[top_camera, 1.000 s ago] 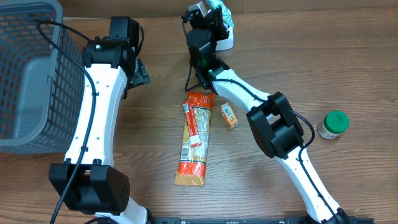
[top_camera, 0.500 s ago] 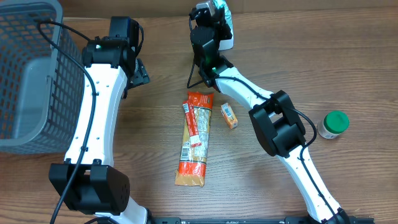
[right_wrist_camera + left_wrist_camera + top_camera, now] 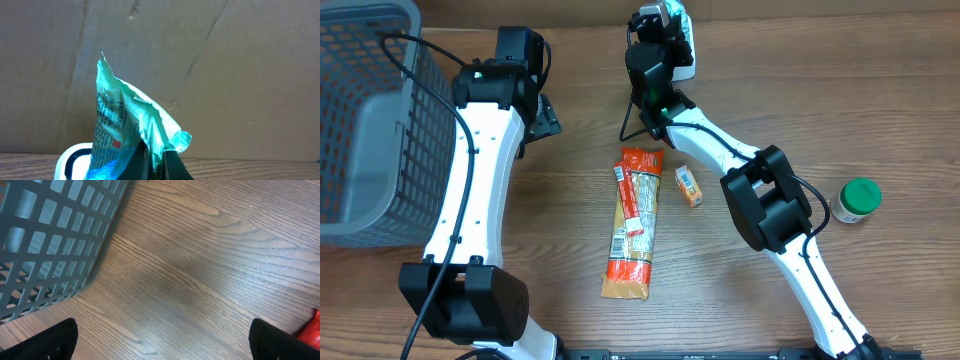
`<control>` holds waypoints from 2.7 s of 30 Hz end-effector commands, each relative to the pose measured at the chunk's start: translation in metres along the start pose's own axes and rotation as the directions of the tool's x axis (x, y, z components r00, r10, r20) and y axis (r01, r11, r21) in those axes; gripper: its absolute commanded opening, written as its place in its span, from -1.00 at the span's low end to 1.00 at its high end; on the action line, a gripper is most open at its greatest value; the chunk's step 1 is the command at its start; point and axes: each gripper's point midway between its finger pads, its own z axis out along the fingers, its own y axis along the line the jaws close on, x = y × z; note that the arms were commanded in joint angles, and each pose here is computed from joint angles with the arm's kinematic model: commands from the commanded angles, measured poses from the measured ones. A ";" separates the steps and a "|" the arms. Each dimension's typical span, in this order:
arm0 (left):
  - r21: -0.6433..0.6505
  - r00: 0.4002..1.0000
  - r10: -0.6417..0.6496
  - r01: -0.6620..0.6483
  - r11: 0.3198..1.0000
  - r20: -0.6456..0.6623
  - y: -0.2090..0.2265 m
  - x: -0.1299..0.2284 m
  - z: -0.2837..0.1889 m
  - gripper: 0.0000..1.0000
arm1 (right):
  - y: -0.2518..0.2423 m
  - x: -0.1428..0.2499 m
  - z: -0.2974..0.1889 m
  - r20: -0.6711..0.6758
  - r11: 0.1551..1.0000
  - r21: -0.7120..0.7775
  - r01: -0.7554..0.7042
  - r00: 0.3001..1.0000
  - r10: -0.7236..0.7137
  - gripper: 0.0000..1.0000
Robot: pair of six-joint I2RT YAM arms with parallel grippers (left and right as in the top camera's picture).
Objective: Scan the item barcode
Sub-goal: 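Hold the teal wipes pack in front of the white scanner, then carry the teal wipes right and drop them beside the jar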
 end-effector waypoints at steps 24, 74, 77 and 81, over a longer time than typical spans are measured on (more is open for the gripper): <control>0.013 1.000 -0.006 0.006 1.000 0.018 -0.002 -0.003 -0.006 1.00 | -0.020 0.019 0.000 -0.091 0.993 0.110 -0.040 0.995 0.050 -0.93; 0.013 1.000 -0.006 0.006 1.000 0.018 -0.002 -0.003 -0.006 1.00 | -0.286 0.208 -0.176 -0.978 0.965 -0.205 -0.164 0.008 -0.207 -0.92; 0.013 1.000 -0.006 0.006 1.000 0.018 -0.002 -0.003 -0.006 0.99 | -0.289 0.209 -0.171 -0.979 0.969 -0.203 -0.141 0.027 -0.201 -0.58; 0.013 1.000 -0.006 0.006 1.000 0.018 -0.002 -0.003 -0.006 1.00 | -0.285 0.209 -0.165 -0.980 0.969 -0.197 -0.150 0.055 -0.191 0.34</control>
